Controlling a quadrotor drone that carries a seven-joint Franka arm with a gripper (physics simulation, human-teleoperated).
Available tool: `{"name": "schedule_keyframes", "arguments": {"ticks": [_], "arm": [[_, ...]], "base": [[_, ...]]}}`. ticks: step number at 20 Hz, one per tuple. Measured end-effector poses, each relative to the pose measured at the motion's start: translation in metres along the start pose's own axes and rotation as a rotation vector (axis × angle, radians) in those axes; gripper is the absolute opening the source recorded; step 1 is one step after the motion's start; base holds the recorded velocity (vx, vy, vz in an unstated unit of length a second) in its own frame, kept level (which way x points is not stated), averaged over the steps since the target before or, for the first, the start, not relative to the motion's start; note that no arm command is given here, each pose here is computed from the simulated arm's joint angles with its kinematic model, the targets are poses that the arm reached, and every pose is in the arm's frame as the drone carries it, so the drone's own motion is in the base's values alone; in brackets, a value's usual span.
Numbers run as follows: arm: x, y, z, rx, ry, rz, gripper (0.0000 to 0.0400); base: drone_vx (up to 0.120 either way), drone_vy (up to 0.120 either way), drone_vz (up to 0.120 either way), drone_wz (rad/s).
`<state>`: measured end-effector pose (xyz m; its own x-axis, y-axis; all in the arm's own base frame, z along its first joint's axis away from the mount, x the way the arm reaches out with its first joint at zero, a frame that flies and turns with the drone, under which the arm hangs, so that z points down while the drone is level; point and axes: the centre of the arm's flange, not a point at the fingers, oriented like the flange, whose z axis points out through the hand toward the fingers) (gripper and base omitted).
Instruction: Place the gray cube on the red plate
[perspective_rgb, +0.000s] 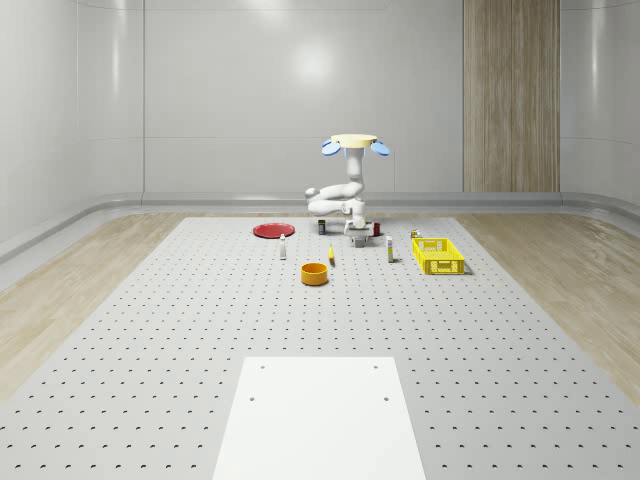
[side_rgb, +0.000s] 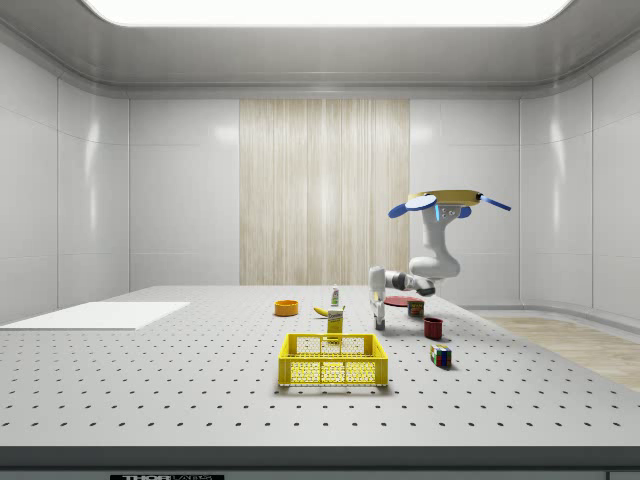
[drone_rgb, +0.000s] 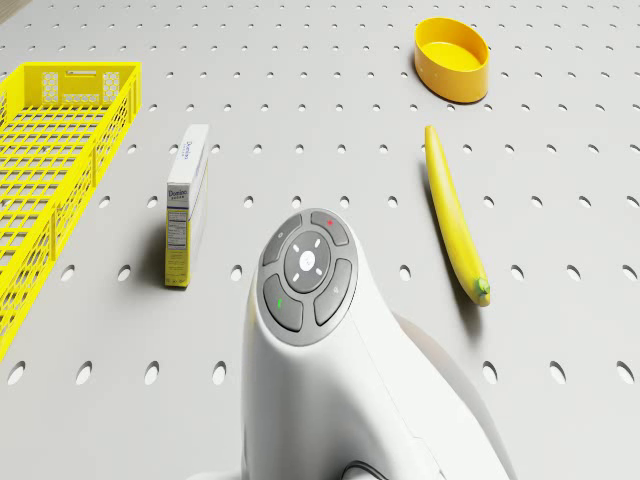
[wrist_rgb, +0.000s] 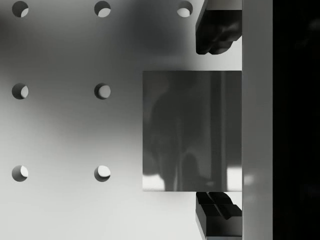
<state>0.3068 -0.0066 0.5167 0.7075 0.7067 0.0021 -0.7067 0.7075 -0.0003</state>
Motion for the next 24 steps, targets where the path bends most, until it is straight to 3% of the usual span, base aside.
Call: {"name": "schedule_keyframes", "arguments": {"ticks": [12,17,24], "arm": [[0.000,0.003,0.011,0.000,0.000,0.000,0.0400],[-0.001,0.004,0.012,0.000,0.000,0.000,0.0301],[-0.001,0.005,0.012,0.000,0.000,0.000,0.0259]], "base": [[0.000,0.000,0.000,0.000],[0.000,0.000,0.000,0.000],[0.000,0.000,0.000,0.000]]}}
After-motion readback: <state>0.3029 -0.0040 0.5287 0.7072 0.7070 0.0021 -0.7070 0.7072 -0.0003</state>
